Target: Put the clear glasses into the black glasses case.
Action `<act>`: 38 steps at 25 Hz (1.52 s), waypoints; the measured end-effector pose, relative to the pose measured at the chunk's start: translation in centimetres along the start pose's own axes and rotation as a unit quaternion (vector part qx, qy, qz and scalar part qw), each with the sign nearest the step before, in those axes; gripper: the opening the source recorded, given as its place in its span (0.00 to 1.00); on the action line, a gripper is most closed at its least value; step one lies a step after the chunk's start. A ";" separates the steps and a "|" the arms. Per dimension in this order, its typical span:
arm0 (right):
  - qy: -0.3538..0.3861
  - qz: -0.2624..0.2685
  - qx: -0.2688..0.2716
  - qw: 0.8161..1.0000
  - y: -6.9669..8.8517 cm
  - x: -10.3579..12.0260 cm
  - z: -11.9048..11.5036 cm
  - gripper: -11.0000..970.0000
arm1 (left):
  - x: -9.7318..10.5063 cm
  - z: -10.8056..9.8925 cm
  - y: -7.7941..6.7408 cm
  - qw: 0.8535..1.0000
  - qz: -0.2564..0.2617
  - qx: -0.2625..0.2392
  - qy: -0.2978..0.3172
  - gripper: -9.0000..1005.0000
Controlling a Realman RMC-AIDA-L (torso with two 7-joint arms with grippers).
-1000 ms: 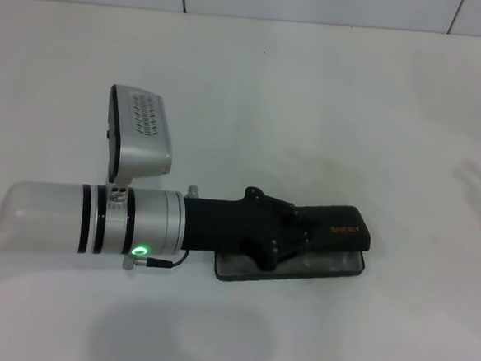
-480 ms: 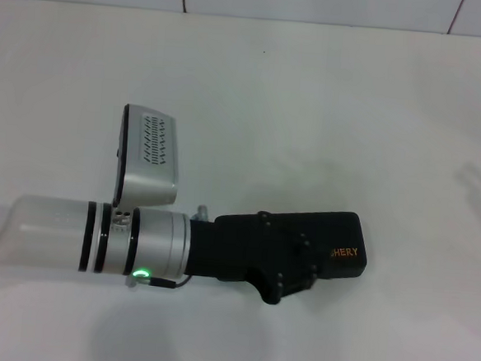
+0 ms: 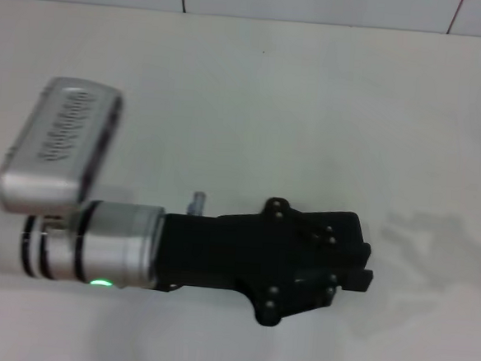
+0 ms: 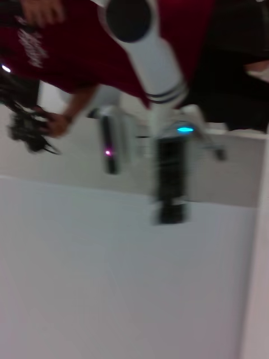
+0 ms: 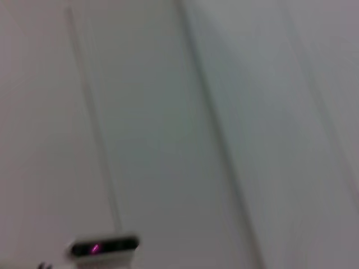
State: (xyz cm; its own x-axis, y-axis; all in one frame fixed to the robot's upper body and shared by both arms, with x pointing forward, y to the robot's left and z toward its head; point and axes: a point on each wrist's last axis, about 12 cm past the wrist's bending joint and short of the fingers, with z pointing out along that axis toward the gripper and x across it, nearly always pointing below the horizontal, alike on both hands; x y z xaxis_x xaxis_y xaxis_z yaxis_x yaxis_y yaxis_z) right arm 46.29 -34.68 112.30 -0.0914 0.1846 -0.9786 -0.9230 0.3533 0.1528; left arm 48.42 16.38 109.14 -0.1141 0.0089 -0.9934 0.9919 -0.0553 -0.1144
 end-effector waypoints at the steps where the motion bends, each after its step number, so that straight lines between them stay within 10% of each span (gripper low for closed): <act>1: 0.007 0.001 -0.012 1.000 0.1 0.3 0.5 0.25 | -0.1 -0.7 -0.3 1.000 0.008 -0.004 -0.017 0.21; 6: 0.048 0.004 -0.065 0.997 0.4 1.5 2.6 0.25 | -0.7 -3.2 -0.8 0.997 -0.016 -0.039 -0.070 0.21; 17: 0.075 0.015 -0.133 0.988 0.3 1.9 5.5 0.63 | -1.0 -6.0 -0.7 0.995 -0.069 -0.043 -0.051 0.67; 22: 0.077 0.021 -0.140 0.987 0.1 1.9 6.2 0.64 | -0.7 -6.7 -0.8 0.996 -0.068 -0.048 -0.028 0.83; 38: 0.100 0.019 -0.161 0.982 -0.8 1.5 8.0 0.90 | -0.2 -7.3 -1.0 0.996 -0.071 -0.058 -0.016 0.83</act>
State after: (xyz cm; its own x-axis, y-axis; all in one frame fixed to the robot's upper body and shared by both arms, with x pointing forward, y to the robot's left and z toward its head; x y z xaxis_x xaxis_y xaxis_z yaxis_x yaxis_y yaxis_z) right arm 49.87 -27.31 111.78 -0.1695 -0.0039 -0.9855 -0.9849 0.0351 0.1693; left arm 47.81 23.74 109.45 -0.2539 -0.0244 -0.9669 0.9651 0.0594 -0.2549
